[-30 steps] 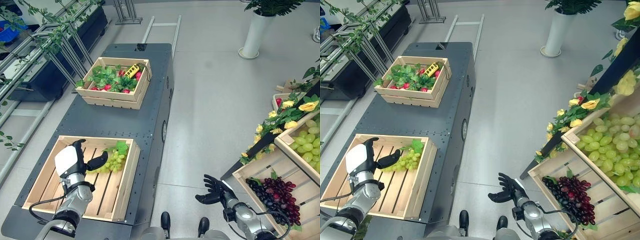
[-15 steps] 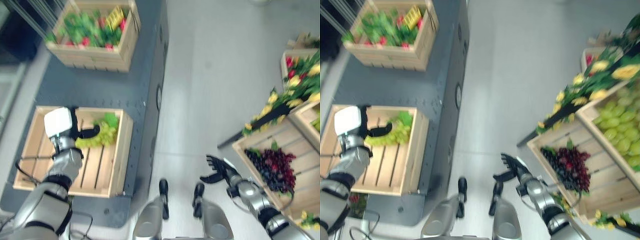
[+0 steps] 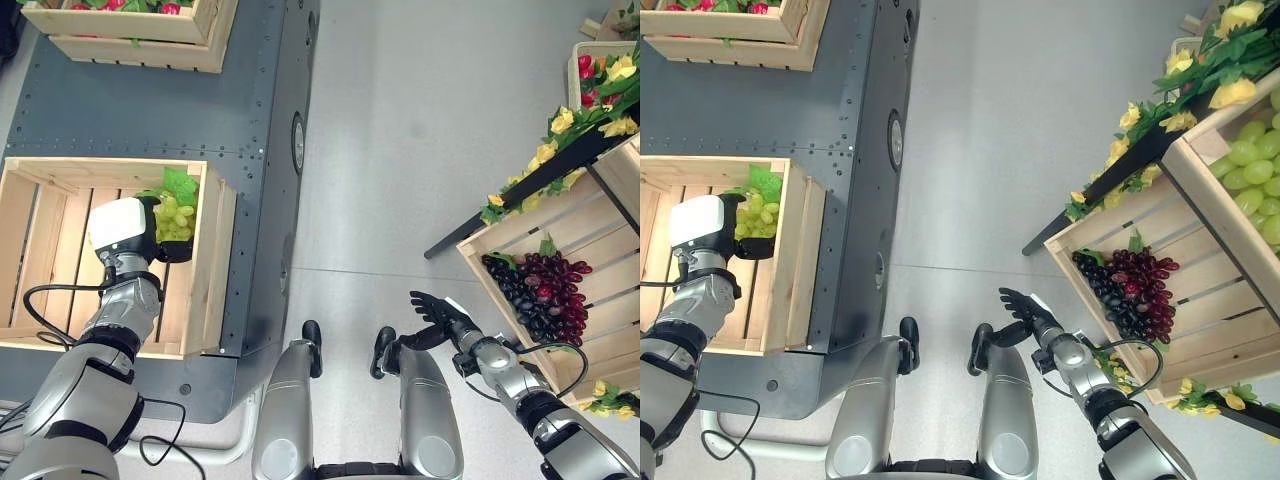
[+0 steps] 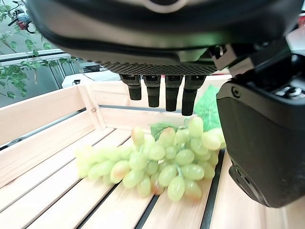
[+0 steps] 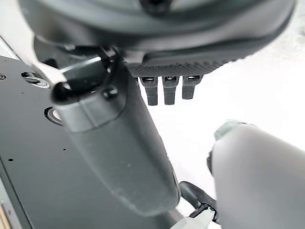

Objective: Pick up the fruits from the basket on one side to the basket on the other side

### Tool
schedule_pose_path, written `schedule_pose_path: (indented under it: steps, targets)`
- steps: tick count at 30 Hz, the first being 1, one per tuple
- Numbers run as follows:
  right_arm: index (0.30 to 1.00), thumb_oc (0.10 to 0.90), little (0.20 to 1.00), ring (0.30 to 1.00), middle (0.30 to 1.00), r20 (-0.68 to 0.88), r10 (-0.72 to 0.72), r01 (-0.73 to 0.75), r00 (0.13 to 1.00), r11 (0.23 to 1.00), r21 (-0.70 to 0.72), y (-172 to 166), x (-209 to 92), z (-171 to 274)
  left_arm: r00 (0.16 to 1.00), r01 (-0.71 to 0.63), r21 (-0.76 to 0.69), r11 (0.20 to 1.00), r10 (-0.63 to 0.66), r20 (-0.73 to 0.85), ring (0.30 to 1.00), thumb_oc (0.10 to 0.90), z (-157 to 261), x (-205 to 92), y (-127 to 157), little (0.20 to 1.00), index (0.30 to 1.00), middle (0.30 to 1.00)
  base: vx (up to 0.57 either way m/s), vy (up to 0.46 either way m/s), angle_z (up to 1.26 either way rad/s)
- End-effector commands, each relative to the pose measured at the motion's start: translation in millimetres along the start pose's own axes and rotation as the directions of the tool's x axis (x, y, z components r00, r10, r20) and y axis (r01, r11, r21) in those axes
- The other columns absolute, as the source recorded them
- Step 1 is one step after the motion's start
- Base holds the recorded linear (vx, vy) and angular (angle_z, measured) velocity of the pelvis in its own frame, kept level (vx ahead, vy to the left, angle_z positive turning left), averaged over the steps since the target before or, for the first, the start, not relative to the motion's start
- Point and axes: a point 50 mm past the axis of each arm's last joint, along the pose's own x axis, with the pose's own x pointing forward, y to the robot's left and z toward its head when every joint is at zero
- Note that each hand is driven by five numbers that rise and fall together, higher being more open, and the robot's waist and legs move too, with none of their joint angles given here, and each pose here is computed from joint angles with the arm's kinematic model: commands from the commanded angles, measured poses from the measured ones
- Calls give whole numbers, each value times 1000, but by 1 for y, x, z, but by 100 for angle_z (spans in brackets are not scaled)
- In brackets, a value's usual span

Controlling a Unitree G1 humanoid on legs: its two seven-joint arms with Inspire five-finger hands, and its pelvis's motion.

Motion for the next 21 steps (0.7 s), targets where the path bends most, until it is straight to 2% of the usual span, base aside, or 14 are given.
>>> schedule_pose_path:
  steps: [1, 7, 15, 21]
  targets:
    - [900, 800, 900, 900, 900, 83, -28, 31, 996, 999, -25, -18, -7, 11, 981, -165, 43, 985, 169, -100, 900, 800, -30, 16, 51, 900, 900, 900, -11, 56, 2]
    - [900, 800, 900, 900, 900, 88, -43, 46, 995, 998, -31, -24, -6, 16, 969, -215, 42, 976, 218, -116, 900, 800, -27, 25, 69, 900, 900, 900, -12, 72, 1]
    - [900, 800, 900, 900, 900, 107, -41, 42, 993, 999, -10, -22, -7, 19, 942, -294, 95, 951, 305, -137, 900, 800, -28, 37, 109, 900, 900, 900, -4, 51, 3]
    - [900, 800, 900, 900, 900, 112, -41, 40, 993, 999, 10, -18, -7, 19, 928, -324, 116, 939, 340, -155, 900, 800, -28, 40, 120, 900, 900, 900, 28, 41, 2]
